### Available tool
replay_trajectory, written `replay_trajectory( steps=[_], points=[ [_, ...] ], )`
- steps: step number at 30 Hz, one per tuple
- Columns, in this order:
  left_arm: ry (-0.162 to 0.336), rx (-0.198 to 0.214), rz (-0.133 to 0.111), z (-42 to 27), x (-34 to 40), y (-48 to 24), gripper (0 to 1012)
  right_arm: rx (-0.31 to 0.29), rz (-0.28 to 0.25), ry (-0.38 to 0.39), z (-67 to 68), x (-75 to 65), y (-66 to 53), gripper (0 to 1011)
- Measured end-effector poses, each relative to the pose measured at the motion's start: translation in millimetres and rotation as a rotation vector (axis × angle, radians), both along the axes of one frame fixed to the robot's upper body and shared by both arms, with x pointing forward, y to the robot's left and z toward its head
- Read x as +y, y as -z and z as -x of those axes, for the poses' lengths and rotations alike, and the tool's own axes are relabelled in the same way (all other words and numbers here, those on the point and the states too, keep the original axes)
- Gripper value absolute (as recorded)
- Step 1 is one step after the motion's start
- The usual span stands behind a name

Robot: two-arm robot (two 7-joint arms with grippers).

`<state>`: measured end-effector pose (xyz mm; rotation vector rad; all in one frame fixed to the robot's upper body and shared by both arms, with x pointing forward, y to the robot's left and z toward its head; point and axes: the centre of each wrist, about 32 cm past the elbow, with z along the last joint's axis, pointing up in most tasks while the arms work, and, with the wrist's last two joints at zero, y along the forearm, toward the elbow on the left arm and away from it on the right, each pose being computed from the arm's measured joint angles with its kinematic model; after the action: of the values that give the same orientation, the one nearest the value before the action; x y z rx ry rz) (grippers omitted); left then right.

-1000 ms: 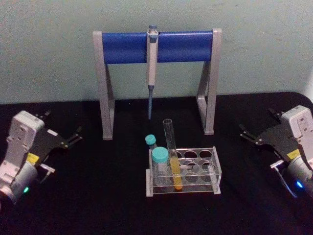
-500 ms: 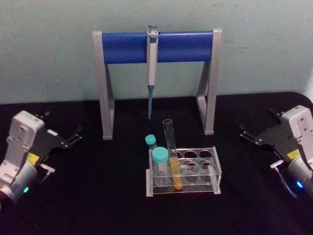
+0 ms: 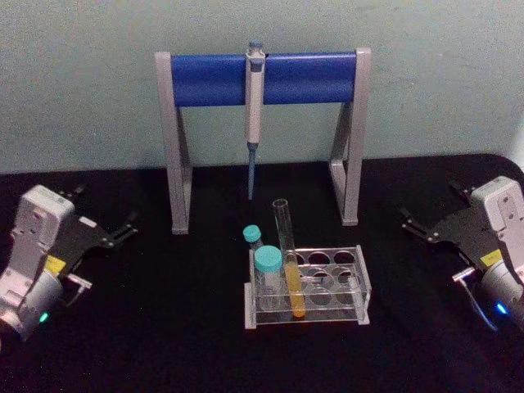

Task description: Pick up the test tube from the test tube rack, shake it, then place it back into the test tube rack.

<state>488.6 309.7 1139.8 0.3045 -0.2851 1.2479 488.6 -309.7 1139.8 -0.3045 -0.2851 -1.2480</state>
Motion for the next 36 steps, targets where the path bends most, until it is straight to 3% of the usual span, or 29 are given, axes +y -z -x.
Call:
replay_trajectory(
  steps=[31, 36],
  points=[
    [0.0, 0.0, 0.0, 0.0, 0.0, 0.0, 1001, 0.0, 0.0, -0.001, 0.2, 0.0, -0.2, 1000],
    [0.0, 0.0, 0.0, 0.0, 0.0, 0.0, 1001, 0.003, -0.003, -0.028, 4.5, 2.1, -4.4, 1000]
  ],
)
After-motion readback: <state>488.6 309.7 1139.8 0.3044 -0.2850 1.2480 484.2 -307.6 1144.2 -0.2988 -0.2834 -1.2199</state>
